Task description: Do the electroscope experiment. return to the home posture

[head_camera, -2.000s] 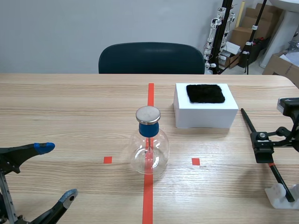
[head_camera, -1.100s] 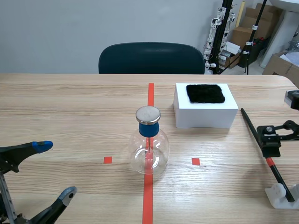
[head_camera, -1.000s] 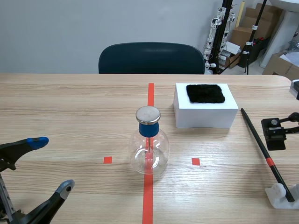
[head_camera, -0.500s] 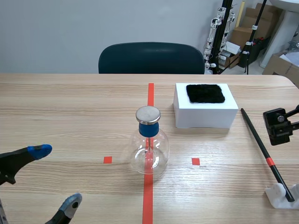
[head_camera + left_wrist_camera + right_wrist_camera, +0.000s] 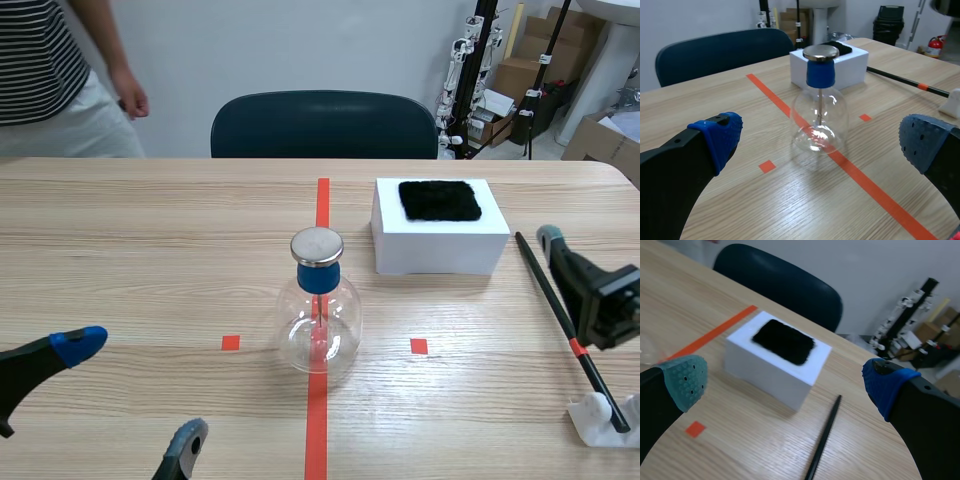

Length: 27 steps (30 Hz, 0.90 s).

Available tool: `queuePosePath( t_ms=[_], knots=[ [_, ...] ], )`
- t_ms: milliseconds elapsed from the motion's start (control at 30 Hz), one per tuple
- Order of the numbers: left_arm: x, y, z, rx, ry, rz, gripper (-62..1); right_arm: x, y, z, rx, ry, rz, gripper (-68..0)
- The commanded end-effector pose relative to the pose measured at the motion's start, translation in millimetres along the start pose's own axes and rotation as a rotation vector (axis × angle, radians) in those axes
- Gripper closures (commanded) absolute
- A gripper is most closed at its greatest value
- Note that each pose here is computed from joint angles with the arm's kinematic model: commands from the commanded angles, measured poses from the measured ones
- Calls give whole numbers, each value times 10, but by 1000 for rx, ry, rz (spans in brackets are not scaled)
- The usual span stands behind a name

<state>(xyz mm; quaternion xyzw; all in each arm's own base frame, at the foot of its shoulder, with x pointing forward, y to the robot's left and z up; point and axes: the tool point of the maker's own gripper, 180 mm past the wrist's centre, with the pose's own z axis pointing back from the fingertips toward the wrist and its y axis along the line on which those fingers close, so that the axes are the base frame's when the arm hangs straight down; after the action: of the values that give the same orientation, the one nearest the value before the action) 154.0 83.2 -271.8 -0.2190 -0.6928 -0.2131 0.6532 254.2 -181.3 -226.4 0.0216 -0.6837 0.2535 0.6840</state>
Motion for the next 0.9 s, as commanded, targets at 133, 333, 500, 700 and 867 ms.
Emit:
queuePosePath(
  t_ms=[133, 333, 500, 700, 867],
  knots=[
    [191, -82, -24, -15, -2, -16, -623, 327, 279, 9, 139, -66, 15, -641],
    [359, -155, -49, -13, -10, -16, -623, 421, 614, 30, 250, -79, 9, -640],
    [492, -197, -18, 12, -21, -31, -623, 396, 812, 50, 311, -72, -21, -640],
    [543, -249, 19, 14, -16, -20, -623, 404, 899, 126, 324, -89, -63, -641],
    [504, -251, 24, 15, 6, -19, -623, 398, 915, 220, 298, -98, -99, -640]
  ],
)
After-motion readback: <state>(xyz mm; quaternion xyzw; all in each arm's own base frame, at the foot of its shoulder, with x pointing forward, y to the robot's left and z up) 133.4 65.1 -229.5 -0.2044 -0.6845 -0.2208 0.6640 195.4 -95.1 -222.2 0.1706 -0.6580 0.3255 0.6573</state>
